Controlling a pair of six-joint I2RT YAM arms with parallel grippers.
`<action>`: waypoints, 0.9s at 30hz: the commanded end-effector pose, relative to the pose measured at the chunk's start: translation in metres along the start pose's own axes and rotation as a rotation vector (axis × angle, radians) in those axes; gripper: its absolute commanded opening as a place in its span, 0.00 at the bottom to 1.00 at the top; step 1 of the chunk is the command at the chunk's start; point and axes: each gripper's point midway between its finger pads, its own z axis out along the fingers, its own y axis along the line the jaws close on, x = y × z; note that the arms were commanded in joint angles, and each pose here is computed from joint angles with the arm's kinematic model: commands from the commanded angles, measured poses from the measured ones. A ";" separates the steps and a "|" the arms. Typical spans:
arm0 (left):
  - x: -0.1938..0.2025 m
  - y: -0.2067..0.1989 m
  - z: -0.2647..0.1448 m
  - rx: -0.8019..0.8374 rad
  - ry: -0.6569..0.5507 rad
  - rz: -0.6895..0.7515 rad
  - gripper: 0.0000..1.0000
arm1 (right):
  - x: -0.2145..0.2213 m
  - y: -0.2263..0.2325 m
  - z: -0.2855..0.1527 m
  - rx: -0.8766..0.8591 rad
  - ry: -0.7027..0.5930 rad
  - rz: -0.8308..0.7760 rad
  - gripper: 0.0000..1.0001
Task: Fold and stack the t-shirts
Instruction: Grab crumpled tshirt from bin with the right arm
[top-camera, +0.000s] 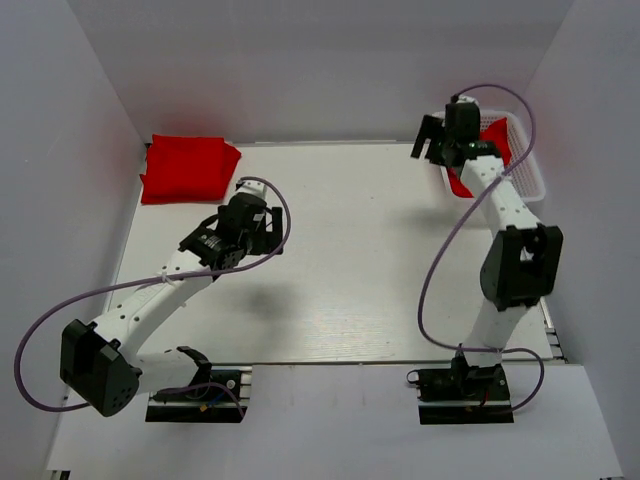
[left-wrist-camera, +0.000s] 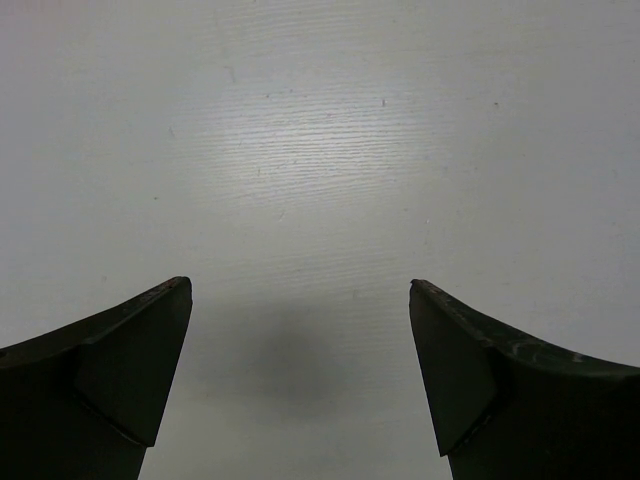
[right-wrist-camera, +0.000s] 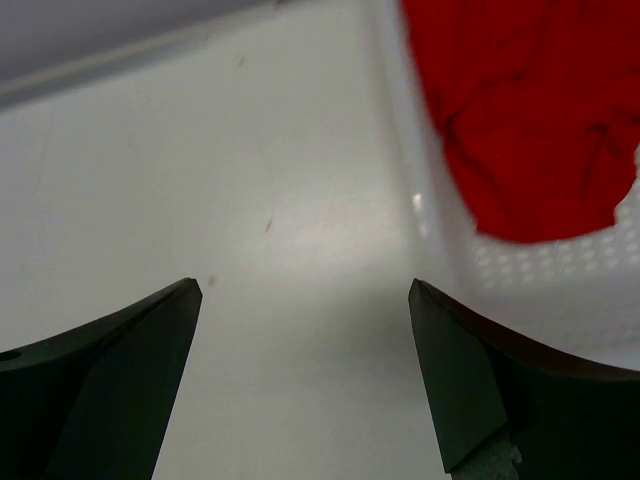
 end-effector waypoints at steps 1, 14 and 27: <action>-0.019 -0.012 0.001 0.076 -0.064 0.086 1.00 | -0.040 -0.061 0.023 0.191 0.007 0.065 0.90; -0.034 -0.028 0.028 0.072 -0.015 0.178 1.00 | -0.047 -0.183 0.159 0.314 -0.030 0.056 0.90; -0.029 -0.035 0.040 0.096 0.031 0.183 1.00 | -0.030 -0.190 0.207 0.211 -0.088 0.131 0.00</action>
